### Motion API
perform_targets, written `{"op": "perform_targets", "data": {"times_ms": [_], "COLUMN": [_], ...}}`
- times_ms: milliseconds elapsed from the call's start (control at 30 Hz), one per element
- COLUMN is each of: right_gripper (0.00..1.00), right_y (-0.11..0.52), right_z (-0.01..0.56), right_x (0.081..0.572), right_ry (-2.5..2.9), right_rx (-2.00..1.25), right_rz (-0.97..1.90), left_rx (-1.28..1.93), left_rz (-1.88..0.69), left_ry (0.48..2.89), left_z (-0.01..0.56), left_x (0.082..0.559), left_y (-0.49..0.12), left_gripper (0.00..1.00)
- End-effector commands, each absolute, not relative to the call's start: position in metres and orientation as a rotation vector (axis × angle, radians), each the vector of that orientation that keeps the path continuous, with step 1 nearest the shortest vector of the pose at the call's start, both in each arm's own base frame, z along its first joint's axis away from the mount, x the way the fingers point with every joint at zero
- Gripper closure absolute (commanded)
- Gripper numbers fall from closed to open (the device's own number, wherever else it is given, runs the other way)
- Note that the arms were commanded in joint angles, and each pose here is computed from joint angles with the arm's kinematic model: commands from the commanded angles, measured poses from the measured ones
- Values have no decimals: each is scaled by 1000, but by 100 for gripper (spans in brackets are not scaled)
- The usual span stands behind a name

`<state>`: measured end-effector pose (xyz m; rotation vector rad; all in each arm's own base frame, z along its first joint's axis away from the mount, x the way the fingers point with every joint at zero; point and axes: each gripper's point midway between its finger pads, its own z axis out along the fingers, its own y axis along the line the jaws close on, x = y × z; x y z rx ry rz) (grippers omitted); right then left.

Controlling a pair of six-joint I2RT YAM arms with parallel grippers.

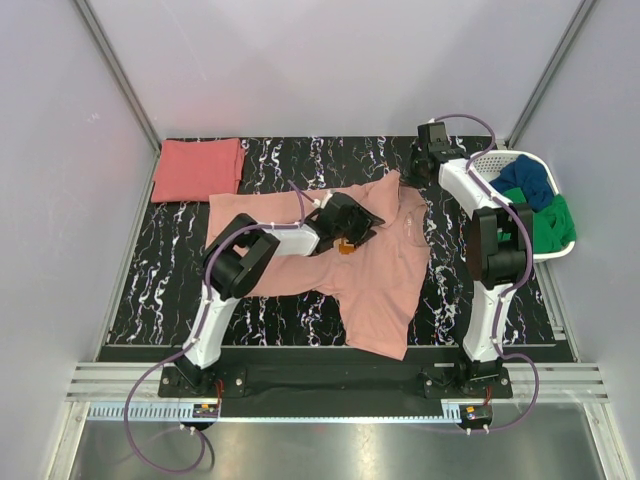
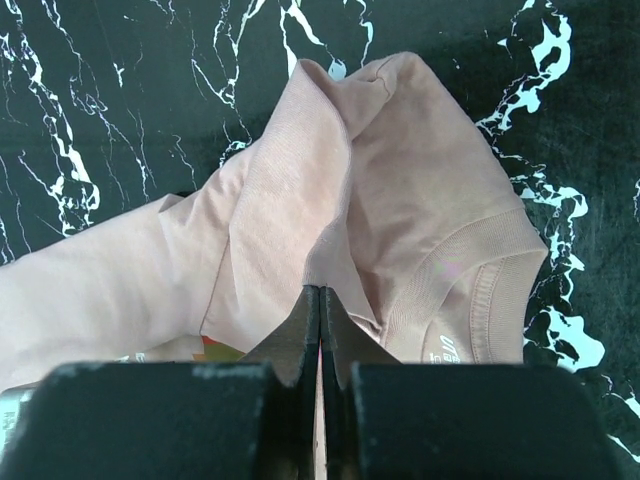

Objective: Fold and stack the t-shirts
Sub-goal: Fold the tshirt

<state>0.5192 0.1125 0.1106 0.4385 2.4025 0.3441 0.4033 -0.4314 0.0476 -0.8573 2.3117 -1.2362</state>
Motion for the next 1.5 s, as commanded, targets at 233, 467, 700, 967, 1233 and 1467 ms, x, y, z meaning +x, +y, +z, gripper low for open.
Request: {"op": "perform_targets", "data": {"times_ms": [233,467,700,967,1233,1467], "right_gripper": [100,100,100,100,100,100], "right_y": [102,100,94,92,85,84], "right_z": [170,172,177,177,177,174], "right_x": [519,517,517,517,519,520], "right_ry": [2289,2284,2250,2234,2218,2222], "right_rx": [356,335,321,307,300,291], "right_rz": [371,363,318,309,265,254], "left_rx": [-824,-918,-947,-971,-987,-996], "left_rz": [-1359,-1290,-1282,-1269,-1267,-1276], "left_ry": [2218,2241,2230,2223,2210,2212], "left_z": [86,75,73,69,64,58], "left_x": [422,413,418,421,426,429], "left_y": [-466,-461,-467,-467,-467,-467], "left_gripper": [50,50,50,49,51,60]}}
